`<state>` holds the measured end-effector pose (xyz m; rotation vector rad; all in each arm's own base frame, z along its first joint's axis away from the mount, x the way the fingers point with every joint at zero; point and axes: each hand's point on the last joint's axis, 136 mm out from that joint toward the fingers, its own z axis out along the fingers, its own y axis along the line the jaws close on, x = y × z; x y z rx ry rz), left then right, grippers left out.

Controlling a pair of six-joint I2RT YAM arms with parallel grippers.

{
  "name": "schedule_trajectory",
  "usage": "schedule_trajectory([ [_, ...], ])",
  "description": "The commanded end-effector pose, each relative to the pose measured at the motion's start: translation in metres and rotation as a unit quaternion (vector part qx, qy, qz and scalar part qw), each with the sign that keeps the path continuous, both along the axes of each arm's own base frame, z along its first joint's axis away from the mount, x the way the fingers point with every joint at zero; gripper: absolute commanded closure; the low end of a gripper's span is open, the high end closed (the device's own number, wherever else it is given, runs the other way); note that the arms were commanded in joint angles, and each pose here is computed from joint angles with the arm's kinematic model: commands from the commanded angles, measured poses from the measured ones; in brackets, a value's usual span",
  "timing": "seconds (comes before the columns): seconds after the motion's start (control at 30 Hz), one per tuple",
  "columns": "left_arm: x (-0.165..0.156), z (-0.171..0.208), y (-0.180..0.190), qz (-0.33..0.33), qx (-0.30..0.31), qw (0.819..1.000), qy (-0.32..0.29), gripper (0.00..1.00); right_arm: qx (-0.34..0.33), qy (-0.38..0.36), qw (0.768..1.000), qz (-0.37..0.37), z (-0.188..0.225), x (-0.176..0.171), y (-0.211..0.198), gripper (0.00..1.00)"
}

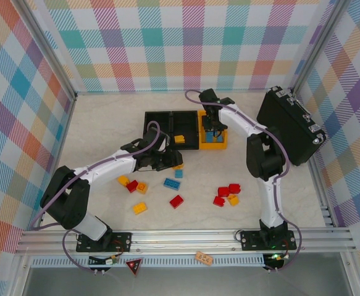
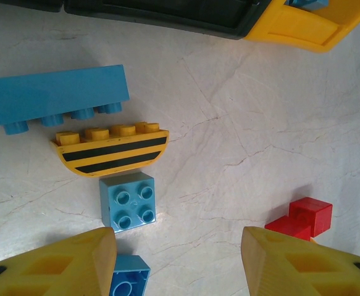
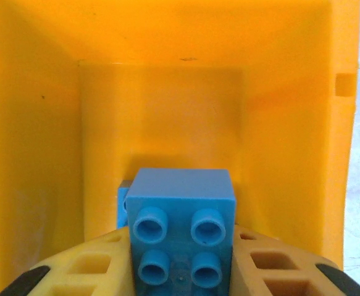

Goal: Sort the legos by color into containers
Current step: Place the lego in the container.

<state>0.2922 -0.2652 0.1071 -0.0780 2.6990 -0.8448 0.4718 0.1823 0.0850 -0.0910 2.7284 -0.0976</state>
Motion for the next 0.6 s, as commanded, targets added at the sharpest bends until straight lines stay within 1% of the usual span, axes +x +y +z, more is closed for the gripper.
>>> schedule_trajectory([
  [0.0, 0.005, 0.005, -0.007, -0.002, -0.003, 1.0, -0.008, 0.44, -0.016, 0.0, 1.0, -0.011, 0.001, 0.004, -0.008, 0.64],
  [0.13, 0.004, 0.005, -0.006, -0.001, -0.002, 1.0, -0.008, 0.44, -0.014, -0.004, 1.0, -0.015, 0.005, 0.005, -0.008, 0.53],
  [0.2, 0.004, 0.006, -0.006, -0.001, -0.001, 1.0, -0.009, 0.44, -0.01, -0.009, 1.0, -0.016, 0.011, 0.006, -0.007, 0.51],
  [0.4, 0.004, 0.009, 0.0, 0.006, 0.005, 1.0, -0.015, 0.44, 0.024, -0.033, 0.999, -0.008, 0.037, 0.002, 0.0, 0.51],
  [0.57, 0.003, 0.011, 0.006, 0.012, 0.019, 1.0, -0.02, 0.44, 0.067, -0.049, 0.997, -0.001, 0.059, -0.012, 0.006, 0.51],
])
